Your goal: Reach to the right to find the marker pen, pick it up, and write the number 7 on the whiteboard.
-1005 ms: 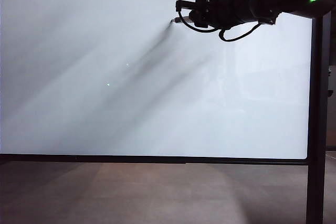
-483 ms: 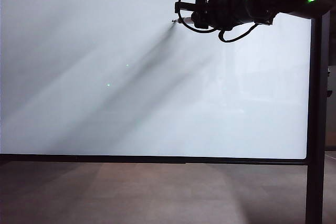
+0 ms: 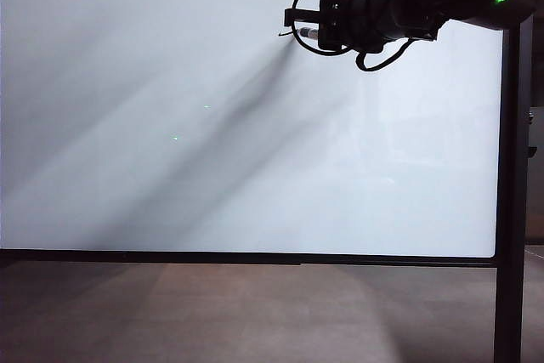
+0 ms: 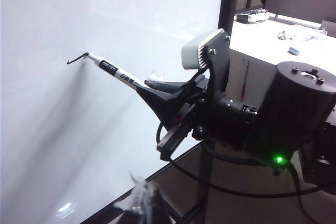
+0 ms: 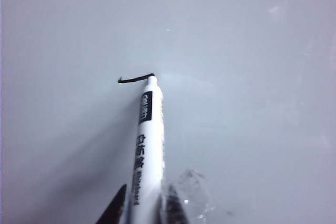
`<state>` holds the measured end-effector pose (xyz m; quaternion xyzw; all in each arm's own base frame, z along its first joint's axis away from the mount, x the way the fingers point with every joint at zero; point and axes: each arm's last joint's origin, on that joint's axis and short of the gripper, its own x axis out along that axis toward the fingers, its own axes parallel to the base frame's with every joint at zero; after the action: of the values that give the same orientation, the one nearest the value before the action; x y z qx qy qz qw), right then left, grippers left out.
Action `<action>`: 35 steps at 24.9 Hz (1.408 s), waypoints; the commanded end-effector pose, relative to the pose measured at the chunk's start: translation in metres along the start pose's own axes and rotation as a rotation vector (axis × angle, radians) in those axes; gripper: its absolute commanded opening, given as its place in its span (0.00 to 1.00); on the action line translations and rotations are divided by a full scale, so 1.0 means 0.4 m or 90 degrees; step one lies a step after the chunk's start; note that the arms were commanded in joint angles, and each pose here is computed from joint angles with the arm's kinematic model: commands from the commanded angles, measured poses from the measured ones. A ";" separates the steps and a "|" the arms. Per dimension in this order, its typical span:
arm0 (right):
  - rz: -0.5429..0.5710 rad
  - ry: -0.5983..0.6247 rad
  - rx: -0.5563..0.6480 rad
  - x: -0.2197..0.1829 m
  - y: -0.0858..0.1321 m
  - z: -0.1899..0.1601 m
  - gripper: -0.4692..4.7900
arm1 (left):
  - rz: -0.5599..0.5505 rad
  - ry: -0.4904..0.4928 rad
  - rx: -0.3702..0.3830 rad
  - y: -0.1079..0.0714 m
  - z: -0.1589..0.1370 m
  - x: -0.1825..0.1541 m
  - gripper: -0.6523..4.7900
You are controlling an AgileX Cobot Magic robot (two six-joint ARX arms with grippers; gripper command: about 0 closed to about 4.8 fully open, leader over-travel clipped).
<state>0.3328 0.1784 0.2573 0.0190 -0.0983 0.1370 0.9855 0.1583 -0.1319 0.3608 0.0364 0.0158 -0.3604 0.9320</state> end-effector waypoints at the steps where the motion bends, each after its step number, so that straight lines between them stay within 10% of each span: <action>1: -0.106 -0.003 0.002 0.004 -0.024 0.007 0.08 | 0.000 -0.011 0.003 -0.001 0.005 -0.002 0.11; 35: -0.056 0.202 -0.032 -0.020 0.023 -0.065 0.08 | 0.000 -0.011 0.003 -0.001 0.006 -0.002 0.11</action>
<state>0.3268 0.1880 0.2304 -0.0250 0.0475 0.1018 0.9934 0.1583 -0.1320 0.3608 0.0365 0.0160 -0.3605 0.9319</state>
